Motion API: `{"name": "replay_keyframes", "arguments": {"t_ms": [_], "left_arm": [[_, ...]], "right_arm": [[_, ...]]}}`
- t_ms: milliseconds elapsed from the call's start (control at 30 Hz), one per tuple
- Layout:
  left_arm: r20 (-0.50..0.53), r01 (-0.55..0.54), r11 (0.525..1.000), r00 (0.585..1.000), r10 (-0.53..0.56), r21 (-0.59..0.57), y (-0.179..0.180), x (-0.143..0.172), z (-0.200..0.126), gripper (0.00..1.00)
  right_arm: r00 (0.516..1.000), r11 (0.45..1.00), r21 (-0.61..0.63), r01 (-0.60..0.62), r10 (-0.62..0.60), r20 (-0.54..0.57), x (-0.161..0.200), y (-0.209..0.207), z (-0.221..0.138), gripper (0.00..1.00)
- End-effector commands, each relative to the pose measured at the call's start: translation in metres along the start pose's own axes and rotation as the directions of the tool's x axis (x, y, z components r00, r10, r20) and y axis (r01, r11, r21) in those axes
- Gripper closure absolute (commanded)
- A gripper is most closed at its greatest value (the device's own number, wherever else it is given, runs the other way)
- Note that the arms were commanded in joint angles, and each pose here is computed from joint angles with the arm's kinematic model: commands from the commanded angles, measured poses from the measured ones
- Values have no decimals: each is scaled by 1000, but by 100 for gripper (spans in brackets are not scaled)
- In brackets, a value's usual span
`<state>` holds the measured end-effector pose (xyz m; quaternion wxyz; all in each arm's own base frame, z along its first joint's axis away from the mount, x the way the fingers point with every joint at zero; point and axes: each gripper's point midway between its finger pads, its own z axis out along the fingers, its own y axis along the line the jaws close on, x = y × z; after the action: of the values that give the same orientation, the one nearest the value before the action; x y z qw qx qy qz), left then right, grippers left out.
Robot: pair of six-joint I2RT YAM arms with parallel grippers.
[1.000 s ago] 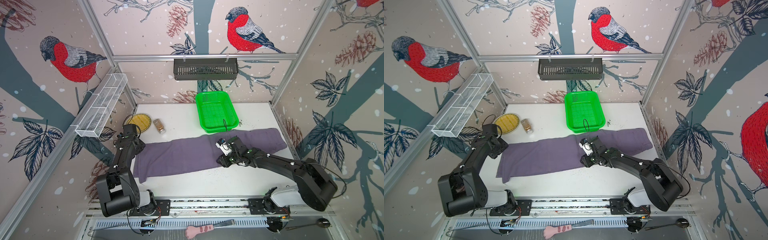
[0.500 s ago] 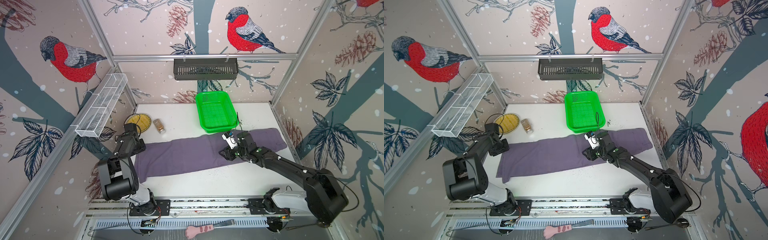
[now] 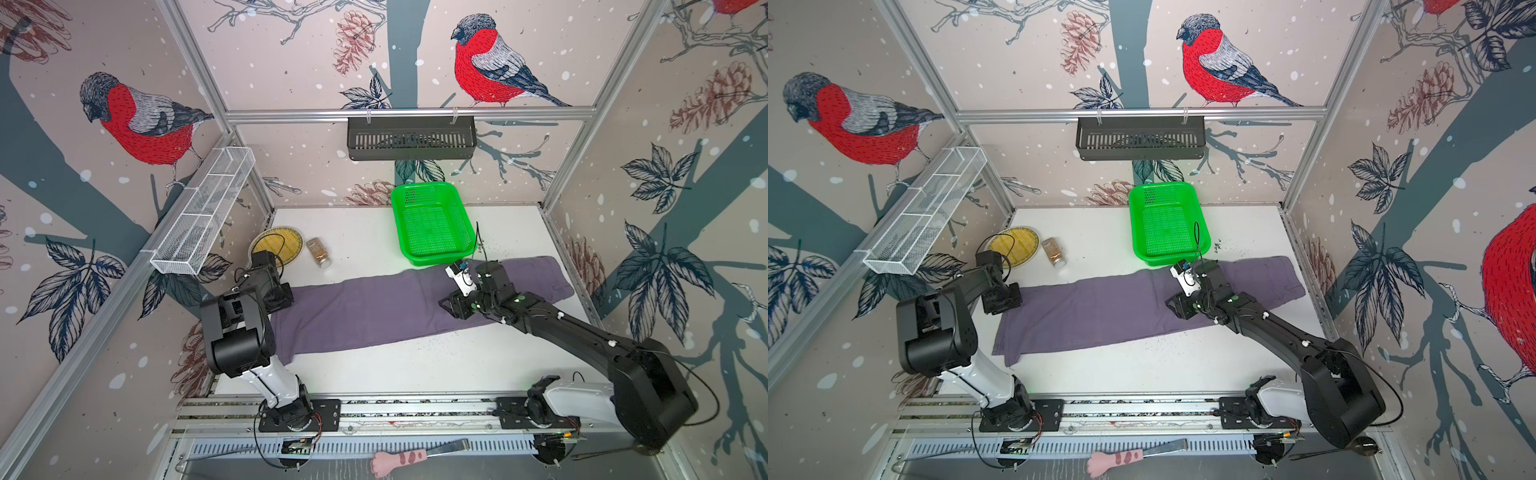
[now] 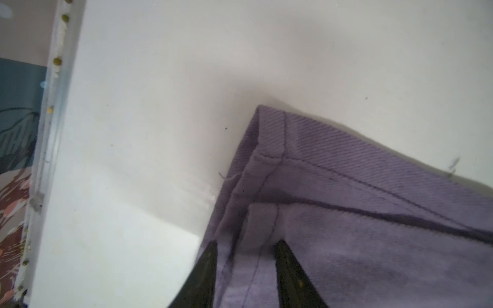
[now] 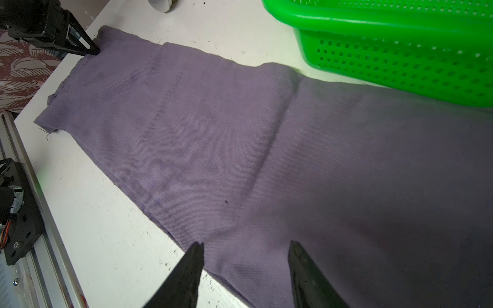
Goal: Fold and stack the trousers
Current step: Smooth out the trousers at the center of the table.
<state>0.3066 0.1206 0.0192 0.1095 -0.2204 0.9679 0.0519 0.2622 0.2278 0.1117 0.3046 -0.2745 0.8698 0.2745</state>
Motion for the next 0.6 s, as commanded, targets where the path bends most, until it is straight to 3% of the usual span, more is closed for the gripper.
{"name": "replay_keyframes", "arguments": {"t_ms": [0,67,333,467,567], "left_arm": [[10,-13,999,1000,13,46,-8,-5,1,69],[12,-17,999,1000,16,32,-5,-5,-1,79],[34,-17,1000,999,16,24,-4,-11,-10,100],[33,-19,1000,999,19,-10,3,-10,-17,100],[89,-21,1000,996,23,-17,4,-29,-31,100]], "right_arm": [[1000,1000,-11,13,-13,1,0,2,-1,46],[1000,1000,-13,12,-12,-2,1,2,0,46],[1000,1000,-17,13,-14,-7,1,2,2,46],[1000,1000,-19,13,-14,-10,2,2,3,46],[1000,1000,-17,16,-16,-11,2,1,3,46]]}}
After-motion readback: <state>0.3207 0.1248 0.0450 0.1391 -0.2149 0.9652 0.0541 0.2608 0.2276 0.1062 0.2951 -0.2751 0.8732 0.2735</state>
